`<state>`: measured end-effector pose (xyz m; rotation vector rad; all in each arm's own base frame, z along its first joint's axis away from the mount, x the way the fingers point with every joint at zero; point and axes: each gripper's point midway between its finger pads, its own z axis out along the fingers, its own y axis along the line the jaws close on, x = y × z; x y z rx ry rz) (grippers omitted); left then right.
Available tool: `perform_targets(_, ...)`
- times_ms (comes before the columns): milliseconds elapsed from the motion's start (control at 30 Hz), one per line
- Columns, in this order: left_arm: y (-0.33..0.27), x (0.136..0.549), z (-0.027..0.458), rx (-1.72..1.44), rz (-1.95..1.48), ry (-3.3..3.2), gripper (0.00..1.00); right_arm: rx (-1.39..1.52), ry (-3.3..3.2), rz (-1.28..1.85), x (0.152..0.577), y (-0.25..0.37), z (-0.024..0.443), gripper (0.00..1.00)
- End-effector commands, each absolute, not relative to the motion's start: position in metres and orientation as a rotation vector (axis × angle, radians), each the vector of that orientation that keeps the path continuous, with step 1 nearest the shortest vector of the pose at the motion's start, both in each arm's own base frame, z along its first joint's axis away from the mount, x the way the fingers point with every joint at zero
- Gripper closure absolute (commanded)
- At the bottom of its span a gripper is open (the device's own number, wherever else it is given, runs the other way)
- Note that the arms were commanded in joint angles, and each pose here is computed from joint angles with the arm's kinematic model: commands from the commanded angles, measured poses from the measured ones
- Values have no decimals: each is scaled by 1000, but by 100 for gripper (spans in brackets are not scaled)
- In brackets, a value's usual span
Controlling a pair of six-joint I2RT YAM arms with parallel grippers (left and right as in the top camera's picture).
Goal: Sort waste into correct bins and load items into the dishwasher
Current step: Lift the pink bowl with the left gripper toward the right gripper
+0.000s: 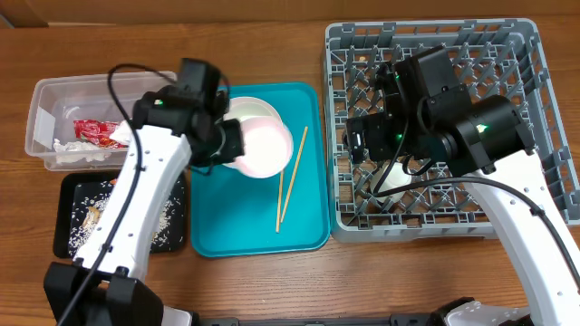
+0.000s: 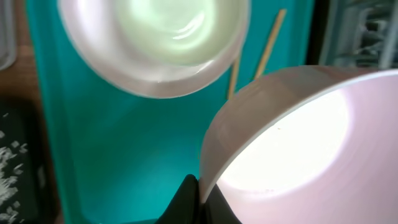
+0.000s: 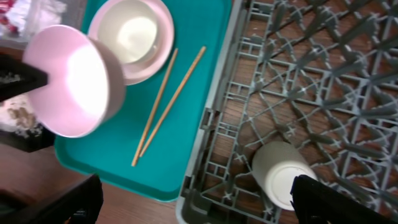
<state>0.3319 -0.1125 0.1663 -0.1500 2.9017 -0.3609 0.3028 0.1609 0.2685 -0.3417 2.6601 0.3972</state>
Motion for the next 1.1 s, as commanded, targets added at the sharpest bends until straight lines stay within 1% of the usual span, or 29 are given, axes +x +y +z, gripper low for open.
perform_targets(0,-139,333,180,-107,-443,2861,96,-375,2664,525,296,175,271,1)
perform_targets(133,-162,334,184,-48,-479,2826,96,-393,2665,560,293,181,272,2)
perform_targets(300,-184,334,191,15,-575,2793,96,-439,2664,551,292,183,265,10)
perform_targets(467,-191,334,194,30,-634,2785,96,-442,2680,547,295,185,247,11)
perform_targets(600,-191,333,194,30,-633,2788,96,-442,2673,549,300,187,231,20)
perform_targets(700,-190,332,193,30,-631,2792,96,-443,2650,554,307,190,226,32)
perform_targets(733,-190,332,193,29,-631,2793,96,-443,2639,556,309,191,227,39)
perform_targets(767,-190,332,193,29,-632,2793,96,-443,2629,559,311,192,228,43)
perform_targets(967,-193,331,194,35,-656,2794,96,-444,2570,570,322,197,232,44)
perform_targets(1067,-193,331,194,35,-656,2794,96,-444,2555,574,326,199,227,48)
